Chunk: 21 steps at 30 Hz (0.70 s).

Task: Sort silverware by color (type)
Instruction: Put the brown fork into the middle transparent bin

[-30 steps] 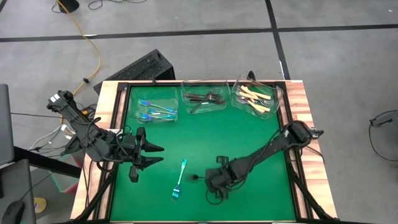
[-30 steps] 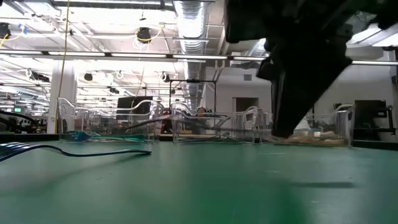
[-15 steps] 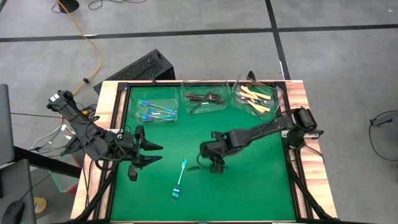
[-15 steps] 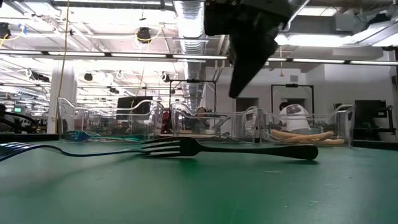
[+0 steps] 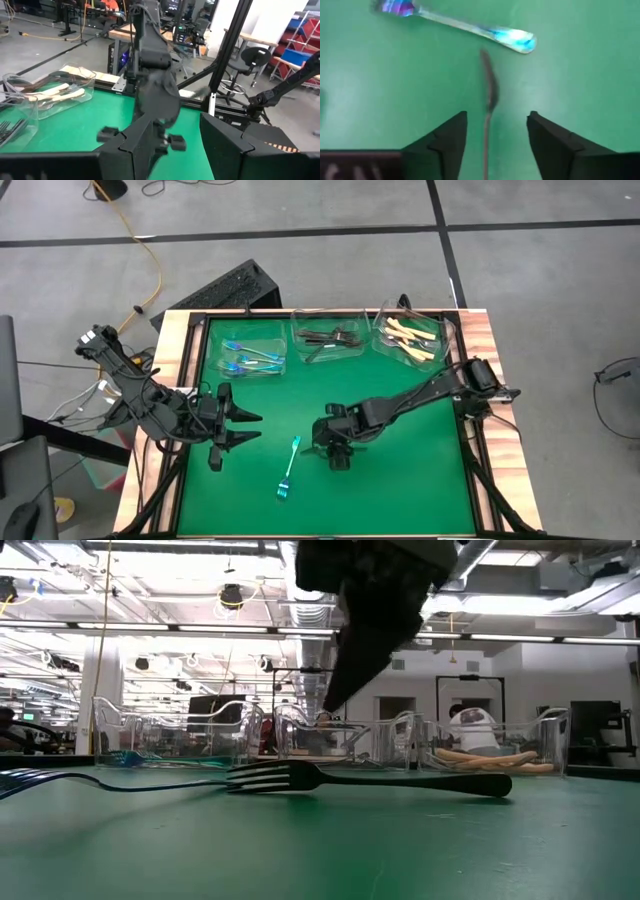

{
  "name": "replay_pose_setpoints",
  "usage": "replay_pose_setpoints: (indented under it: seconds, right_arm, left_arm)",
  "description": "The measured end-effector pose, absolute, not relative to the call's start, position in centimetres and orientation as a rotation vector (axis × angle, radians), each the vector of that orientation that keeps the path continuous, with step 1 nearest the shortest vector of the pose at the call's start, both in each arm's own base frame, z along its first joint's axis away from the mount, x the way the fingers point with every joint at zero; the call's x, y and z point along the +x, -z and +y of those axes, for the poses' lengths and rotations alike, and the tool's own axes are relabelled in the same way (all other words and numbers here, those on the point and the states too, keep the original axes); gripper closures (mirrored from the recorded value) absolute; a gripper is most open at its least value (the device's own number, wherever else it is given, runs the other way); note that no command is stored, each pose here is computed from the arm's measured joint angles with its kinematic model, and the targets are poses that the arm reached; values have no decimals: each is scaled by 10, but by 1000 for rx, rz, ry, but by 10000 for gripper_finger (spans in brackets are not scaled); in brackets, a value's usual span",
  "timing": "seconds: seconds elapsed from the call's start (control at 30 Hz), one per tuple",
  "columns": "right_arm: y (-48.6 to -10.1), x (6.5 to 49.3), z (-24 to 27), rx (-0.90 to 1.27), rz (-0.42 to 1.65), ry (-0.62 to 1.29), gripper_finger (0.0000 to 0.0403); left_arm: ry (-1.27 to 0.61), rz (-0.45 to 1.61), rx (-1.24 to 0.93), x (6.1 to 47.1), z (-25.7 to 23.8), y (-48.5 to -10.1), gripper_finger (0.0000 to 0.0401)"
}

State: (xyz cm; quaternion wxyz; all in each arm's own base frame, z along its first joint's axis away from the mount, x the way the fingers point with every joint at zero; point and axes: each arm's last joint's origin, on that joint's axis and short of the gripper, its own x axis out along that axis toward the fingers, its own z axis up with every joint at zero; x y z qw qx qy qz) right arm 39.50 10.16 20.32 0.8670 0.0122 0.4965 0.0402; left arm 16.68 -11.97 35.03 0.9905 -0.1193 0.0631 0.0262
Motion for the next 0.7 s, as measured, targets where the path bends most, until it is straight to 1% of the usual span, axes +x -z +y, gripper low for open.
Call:
replay_pose_setpoints:
  seconds: [0.07, 0.13, 0.37, 0.5, 0.57, 0.6, 0.7]
  right_arm:
    - [-198, 394, 105, 18, 1056, -90, 162]
    - [-190, 397, 109, 12, 1063, -94, 152]
    - [-148, 403, 110, -12, 1171, -58, 149]
    - [-140, 404, 105, 4, 1206, -6, 152]
    - [-140, 403, 101, 22, 1222, 22, 165]
    - [-140, 402, 101, 20, 1223, 45, 178]
    - [-141, 400, 100, -14, 1219, 105, 237]
  left_arm:
    - [-54, 126, -248, 167, -120, -350, 253]
    - [-54, 126, -256, 167, -120, -350, 253]
    - [-58, 131, -279, 167, -120, -350, 253]
    - [-60, 141, -271, 167, -120, -348, 253]
    - [-60, 141, -273, 167, -120, -348, 253]
    - [-60, 141, -273, 167, -120, -348, 253]
    - [-60, 141, -272, 167, -120, -348, 253]
